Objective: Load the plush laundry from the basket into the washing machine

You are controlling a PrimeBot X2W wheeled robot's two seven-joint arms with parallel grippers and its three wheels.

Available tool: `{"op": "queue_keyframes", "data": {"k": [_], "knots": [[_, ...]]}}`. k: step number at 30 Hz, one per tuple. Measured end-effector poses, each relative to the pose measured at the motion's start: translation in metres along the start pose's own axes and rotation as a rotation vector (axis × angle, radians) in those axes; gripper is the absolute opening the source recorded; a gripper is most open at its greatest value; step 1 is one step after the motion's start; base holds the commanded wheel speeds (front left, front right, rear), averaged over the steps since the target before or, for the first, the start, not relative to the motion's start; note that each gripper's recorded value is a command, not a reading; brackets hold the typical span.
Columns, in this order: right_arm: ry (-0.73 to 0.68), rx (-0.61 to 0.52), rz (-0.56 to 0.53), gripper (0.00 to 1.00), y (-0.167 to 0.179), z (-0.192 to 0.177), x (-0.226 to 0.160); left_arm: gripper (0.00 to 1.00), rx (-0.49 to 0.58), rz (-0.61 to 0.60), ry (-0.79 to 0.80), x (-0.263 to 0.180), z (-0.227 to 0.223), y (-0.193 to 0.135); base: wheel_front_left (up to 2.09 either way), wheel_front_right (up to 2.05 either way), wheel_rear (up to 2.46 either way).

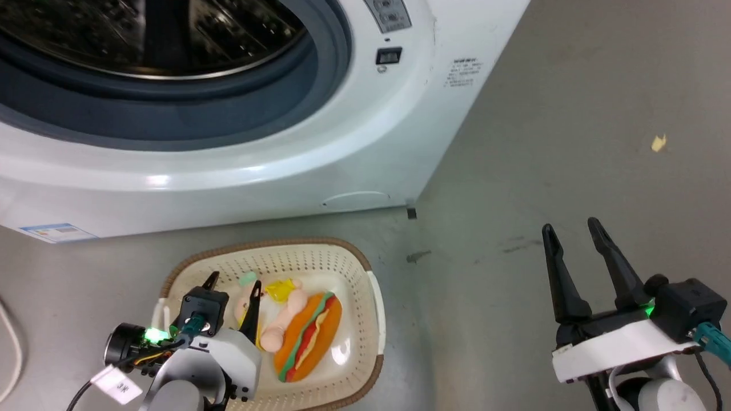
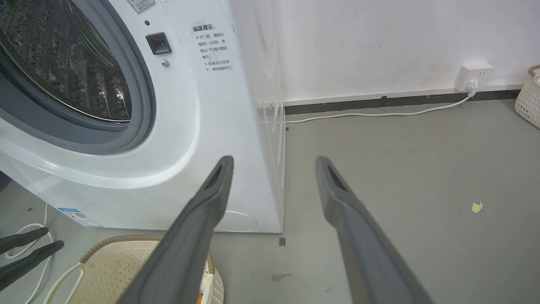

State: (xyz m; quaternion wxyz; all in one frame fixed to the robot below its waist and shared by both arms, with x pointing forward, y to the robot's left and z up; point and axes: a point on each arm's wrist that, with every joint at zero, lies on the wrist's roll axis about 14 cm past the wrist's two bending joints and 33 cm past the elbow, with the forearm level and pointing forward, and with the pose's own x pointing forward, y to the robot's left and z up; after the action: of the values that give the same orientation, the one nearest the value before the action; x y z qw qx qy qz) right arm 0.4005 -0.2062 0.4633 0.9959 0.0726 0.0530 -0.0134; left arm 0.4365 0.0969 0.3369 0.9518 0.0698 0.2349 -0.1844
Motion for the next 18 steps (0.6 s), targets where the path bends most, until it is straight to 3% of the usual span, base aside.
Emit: {"op": "queue_keyframes", "data": {"k": [18], "knots": [[0.039, 0.026, -0.081, 1.00, -0.025, -0.021, 0.004, 1.00, 0.039, -0.181, 0.274, 0.045, -0.085, -0.031, 0.00, 0.00, 0.00]]}}
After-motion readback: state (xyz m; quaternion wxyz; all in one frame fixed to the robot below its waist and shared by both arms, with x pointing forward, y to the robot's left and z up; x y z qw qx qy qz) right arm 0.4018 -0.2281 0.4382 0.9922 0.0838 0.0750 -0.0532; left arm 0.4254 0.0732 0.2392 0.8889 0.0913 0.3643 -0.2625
